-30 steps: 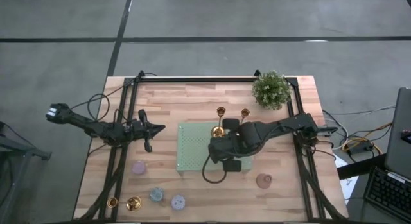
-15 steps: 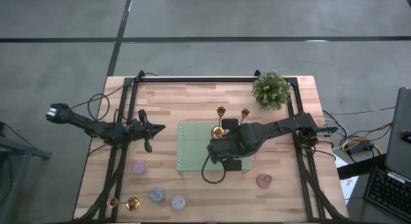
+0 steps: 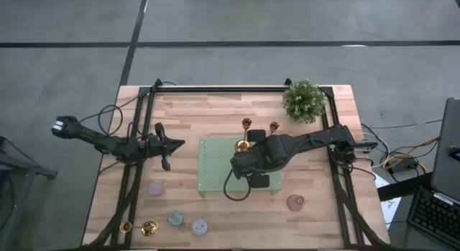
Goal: Pick & Place candle stick holders
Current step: Put the bottom pink glass candle holder on the shelf
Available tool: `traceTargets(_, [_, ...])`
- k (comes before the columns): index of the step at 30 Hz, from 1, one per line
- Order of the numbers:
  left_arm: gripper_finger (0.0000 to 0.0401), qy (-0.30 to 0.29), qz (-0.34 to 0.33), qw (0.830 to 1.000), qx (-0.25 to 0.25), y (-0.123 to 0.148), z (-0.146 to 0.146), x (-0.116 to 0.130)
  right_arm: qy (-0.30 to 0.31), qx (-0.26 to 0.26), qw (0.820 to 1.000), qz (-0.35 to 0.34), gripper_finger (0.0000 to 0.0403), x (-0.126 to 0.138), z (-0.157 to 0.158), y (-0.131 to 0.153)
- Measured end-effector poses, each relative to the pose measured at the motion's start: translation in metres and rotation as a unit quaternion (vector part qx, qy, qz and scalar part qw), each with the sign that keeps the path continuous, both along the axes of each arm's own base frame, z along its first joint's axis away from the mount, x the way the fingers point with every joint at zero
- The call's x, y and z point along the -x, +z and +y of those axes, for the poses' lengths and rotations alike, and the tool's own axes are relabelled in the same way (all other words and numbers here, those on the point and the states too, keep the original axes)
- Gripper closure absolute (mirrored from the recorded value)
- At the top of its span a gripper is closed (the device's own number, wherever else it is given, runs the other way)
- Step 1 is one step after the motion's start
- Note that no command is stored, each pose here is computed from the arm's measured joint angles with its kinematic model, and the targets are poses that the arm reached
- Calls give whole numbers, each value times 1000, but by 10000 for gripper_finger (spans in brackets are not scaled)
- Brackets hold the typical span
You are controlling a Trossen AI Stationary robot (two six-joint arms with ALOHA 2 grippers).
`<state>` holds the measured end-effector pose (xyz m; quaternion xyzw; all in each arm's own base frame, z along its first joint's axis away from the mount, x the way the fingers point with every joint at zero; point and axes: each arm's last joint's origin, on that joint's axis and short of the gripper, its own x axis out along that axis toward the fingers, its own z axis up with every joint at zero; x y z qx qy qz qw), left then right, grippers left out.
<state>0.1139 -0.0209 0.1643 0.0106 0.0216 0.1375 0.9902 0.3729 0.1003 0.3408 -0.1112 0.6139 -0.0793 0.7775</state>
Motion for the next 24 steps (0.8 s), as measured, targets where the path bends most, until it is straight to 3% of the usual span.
traceTargets(14, [388, 0, 0, 1000, 0, 0, 0, 0, 5, 0, 1000, 0, 380, -2, -4, 0])
traceTargets(24, [388, 0, 0, 1000, 0, 0, 0, 0, 8, -1, 1000, 2, 338, -3, -3, -5])
